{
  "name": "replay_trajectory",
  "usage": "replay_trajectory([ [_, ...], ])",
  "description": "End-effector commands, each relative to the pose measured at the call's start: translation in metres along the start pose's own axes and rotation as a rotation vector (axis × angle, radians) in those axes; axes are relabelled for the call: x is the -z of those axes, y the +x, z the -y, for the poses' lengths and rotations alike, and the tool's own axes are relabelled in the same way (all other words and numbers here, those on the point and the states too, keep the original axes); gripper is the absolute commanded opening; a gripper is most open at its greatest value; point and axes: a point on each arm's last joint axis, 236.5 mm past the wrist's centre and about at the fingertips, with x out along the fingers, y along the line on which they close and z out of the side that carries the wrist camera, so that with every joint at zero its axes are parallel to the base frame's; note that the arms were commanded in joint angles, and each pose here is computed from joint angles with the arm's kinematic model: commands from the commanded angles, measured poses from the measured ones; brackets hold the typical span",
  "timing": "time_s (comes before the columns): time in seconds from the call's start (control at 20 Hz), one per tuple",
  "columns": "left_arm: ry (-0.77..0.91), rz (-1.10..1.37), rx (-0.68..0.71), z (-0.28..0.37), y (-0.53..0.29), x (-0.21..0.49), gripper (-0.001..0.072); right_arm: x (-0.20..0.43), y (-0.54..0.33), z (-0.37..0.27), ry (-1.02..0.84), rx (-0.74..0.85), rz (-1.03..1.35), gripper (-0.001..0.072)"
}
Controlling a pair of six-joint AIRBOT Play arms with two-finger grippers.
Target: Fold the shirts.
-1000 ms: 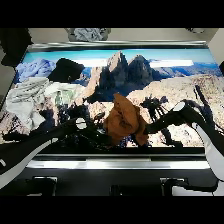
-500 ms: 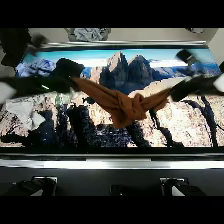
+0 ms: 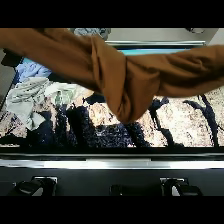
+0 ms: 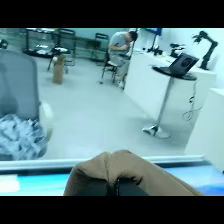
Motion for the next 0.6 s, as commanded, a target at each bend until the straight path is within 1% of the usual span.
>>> replay_trajectory([
  [0.0,0.050,-0.175,-0.182,-0.045,-0.016,0.037,0.0028,0.057,-0.023,-0.002,-0.019,-0.010,-0.239,0.0044],
  [0.1,0.073,-0.337,-0.328,-0.083,-0.026,0.076,0.0029,0.106,-0.031,-0.005,-0.028,-0.031,-0.468,0.0044],
  [0.2,0.054,-0.460,-0.396,-0.103,-0.036,0.114,0.0029,0.144,-0.038,-0.018,-0.022,-0.090,-0.656,0.0043],
  [0.25,0.049,-0.480,-0.407,-0.107,-0.039,0.124,0.0029,0.154,-0.040,-0.028,-0.018,-0.136,-0.707,0.0043],
  [0.35,0.032,-0.488,-0.407,-0.107,-0.043,0.137,0.0029,0.169,-0.046,-0.046,-0.028,-0.218,-0.771,0.0043],
  [0.55,0.035,-0.405,-0.390,-0.094,-0.072,0.119,0.0028,0.163,-0.062,-0.044,-0.014,-0.191,-0.727,0.0043],
])
